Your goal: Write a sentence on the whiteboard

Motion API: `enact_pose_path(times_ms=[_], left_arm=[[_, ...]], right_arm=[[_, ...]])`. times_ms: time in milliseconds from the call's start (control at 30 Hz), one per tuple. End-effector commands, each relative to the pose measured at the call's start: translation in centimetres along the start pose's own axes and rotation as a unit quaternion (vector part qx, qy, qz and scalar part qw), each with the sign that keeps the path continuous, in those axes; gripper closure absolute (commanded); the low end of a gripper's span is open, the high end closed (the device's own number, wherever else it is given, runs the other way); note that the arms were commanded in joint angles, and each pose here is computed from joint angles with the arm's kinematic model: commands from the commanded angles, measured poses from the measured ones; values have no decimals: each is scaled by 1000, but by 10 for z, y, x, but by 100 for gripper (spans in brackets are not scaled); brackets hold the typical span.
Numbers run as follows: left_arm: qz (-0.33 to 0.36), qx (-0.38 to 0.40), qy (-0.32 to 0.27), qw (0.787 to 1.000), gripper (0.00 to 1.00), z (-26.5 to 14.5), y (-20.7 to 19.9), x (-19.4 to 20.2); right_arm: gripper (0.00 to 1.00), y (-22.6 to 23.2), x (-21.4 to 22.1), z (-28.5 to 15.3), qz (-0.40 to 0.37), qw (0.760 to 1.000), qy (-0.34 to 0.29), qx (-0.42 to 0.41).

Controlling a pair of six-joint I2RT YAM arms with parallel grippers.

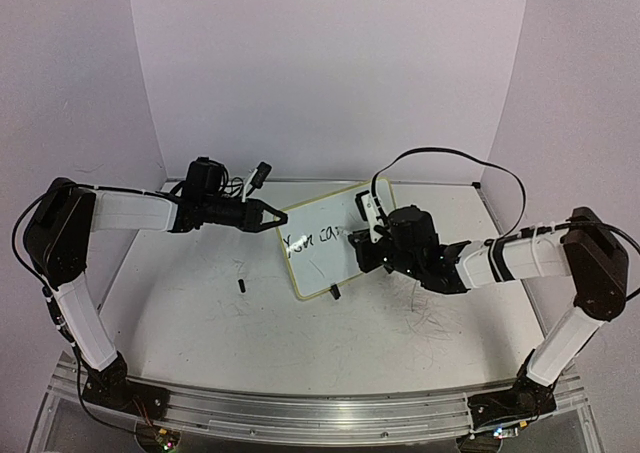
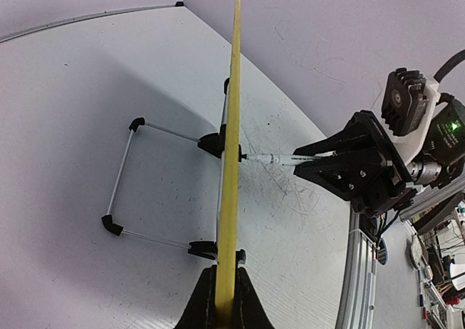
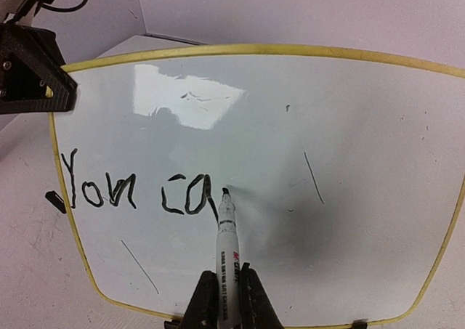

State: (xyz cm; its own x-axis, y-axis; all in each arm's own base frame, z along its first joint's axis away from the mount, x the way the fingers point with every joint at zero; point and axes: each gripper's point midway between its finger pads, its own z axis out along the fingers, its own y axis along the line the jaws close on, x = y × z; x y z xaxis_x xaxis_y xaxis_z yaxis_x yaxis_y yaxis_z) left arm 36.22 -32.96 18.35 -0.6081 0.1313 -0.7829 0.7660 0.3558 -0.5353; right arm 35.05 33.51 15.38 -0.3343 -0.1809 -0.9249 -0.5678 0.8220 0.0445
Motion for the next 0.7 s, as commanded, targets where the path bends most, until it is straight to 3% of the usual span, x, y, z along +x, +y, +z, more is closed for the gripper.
enact_pose_path(times_ms=[0,667], left_arm=[[6,-7,-1,1000,100,-10,-4,-2],[8,-7,-2,1000,100,-10,-5,-3]], right_arm=[[100,-4,-21,7,6,999,-28,16],[100,-9,21,1,9,1000,20,17]])
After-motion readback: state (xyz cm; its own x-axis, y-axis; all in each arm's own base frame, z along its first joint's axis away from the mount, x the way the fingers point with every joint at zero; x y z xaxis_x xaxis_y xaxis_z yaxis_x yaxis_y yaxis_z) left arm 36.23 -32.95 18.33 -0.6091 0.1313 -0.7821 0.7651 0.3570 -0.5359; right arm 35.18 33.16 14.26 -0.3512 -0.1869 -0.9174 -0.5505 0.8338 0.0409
